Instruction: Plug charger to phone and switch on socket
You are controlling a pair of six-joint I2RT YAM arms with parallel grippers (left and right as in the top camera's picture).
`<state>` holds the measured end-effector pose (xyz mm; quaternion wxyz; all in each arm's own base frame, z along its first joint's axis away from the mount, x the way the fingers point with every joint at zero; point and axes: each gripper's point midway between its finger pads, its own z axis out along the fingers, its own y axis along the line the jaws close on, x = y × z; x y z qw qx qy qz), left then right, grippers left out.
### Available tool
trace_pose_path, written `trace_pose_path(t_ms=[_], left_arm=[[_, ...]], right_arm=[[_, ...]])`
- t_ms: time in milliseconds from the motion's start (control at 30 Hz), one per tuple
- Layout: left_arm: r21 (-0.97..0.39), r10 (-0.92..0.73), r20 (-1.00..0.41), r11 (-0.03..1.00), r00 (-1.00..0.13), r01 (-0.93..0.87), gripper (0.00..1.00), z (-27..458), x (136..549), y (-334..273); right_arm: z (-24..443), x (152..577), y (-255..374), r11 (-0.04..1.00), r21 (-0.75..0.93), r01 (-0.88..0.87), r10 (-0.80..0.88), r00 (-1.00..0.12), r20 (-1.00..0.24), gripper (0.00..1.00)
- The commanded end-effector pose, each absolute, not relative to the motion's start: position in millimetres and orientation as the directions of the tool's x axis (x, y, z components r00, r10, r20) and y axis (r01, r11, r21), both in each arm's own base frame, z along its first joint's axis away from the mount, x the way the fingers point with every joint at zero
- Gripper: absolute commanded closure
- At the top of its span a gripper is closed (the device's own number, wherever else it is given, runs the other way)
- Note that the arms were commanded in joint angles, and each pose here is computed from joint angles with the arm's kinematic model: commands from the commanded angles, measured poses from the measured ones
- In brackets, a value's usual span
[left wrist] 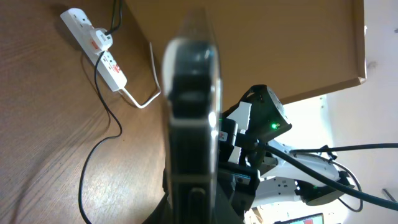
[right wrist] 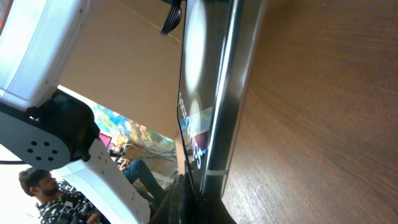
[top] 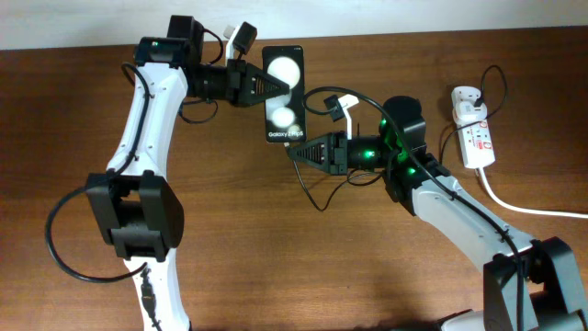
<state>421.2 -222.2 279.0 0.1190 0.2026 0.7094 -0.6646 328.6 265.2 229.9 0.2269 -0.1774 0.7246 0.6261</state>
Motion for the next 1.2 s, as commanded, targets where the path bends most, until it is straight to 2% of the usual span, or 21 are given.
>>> trace_pose_path(t_ms=[0,867,967,1067,1167], left_arm=[[-0.887,0.148,-0.457,0.006,-0.877,0.463,1.00,290,412,-233],[-0.882,0.193,-0.461,0.009,-0.866,0.471,1.00,286,403,-251],[-0.879,0.165,-0.469,0.006,-0.867,0.477,1.00,288,410,-240],[-0.879,0.080,-0.477,-0.041,-0.875,0.475,1.00,303,423,-211],[-0.880,0.019,-0.476,-0.014,-0.879,0.476,1.00,303,436,-182]], right_arm=[[232,346,257,0.206,0.805,-0.556,0.086,-0.809,-0.581,0.96],[241,351,269,0.216,0.814,-0.539,0.141,-0.808,-0.572,0.96],[242,346,270,0.195,0.816,-0.544,0.119,-0.813,-0.570,0.96],[243,340,271,0.171,0.818,-0.549,0.095,-0.817,-0.568,0.96],[242,342,271,0.178,0.826,-0.535,0.104,-0.824,-0.557,0.96]])
